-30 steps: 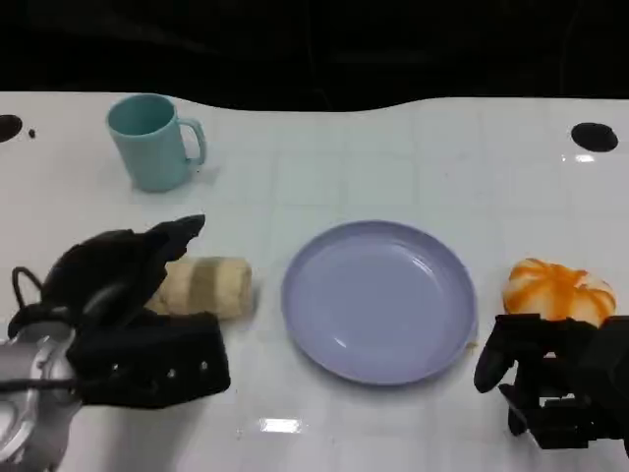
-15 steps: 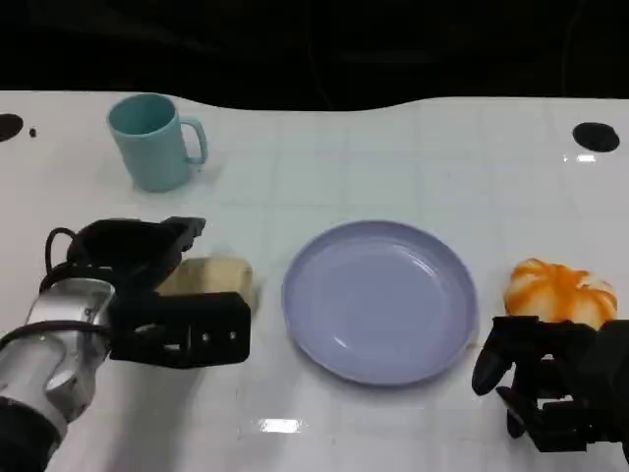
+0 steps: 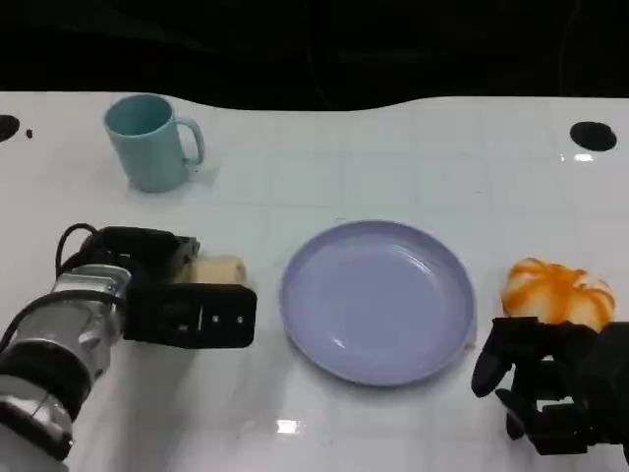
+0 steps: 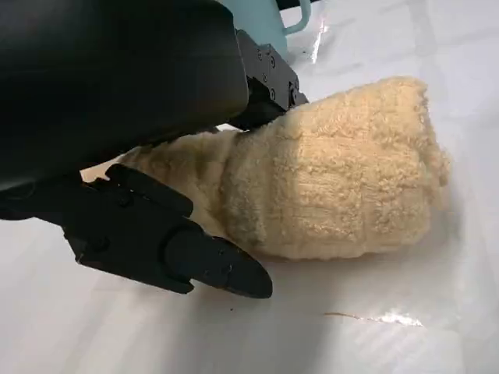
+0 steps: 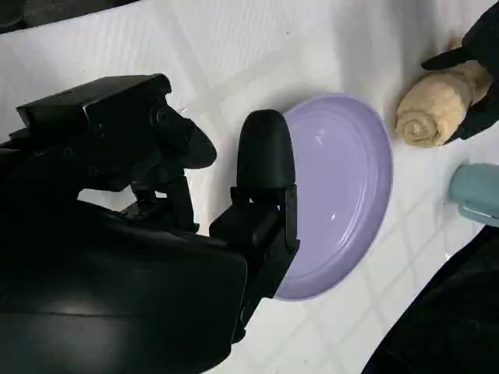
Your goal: Grasp the towel on the left side of the plate with the left hand and place it into the plate.
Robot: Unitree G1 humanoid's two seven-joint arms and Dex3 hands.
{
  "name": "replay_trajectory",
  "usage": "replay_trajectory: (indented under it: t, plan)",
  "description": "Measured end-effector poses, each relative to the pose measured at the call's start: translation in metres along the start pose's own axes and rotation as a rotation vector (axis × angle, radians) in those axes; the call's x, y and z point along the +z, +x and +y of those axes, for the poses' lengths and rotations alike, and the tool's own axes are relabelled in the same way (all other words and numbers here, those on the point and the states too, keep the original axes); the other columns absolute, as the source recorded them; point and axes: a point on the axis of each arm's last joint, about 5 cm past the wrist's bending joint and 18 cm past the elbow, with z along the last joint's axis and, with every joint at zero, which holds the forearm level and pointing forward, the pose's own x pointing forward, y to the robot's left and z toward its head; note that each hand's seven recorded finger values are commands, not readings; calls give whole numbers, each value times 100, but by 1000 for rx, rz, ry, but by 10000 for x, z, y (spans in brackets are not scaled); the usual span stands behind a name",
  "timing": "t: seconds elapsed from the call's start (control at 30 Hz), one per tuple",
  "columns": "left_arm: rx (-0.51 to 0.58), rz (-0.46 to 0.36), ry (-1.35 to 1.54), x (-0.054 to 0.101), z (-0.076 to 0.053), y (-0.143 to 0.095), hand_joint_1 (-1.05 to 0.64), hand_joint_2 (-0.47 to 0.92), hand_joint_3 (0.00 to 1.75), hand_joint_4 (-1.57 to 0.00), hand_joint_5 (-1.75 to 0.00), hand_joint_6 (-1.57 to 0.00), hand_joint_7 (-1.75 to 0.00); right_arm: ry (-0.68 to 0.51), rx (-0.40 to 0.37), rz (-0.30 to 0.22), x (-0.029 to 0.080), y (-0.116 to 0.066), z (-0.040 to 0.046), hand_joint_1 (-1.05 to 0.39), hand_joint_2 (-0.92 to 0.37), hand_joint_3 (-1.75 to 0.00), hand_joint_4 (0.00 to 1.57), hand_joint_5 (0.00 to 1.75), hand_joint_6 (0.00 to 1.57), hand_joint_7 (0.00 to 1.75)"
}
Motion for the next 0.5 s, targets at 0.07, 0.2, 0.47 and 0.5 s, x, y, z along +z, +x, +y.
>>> replay_trajectory:
  t: [0.07,0.2,0.47,0.5]
  plan:
    - [8,-7,-5,-7,4,7,-31,92,7,-80,-98,-107,-8,1,-1,1,7,-5,2,8,-69,-95,66,167,68,144]
    - [45,-24,-17,-18,-17,6,-25,92,24,-74,-164,-107,-50,-1,-1,-4,19,-8,2,8,-69,-94,66,166,68,143]
    - [249,-64,-63,-9,-210,-32,-22,92,20,-76,-175,-48,-172,0,-2,-3,19,-8,1,8,-69,-96,66,166,67,143]
    - [274,-63,-65,-9,-223,-35,-22,92,20,-78,-175,-49,-163,1,-2,-2,18,-9,1,8,-69,-95,66,166,67,143]
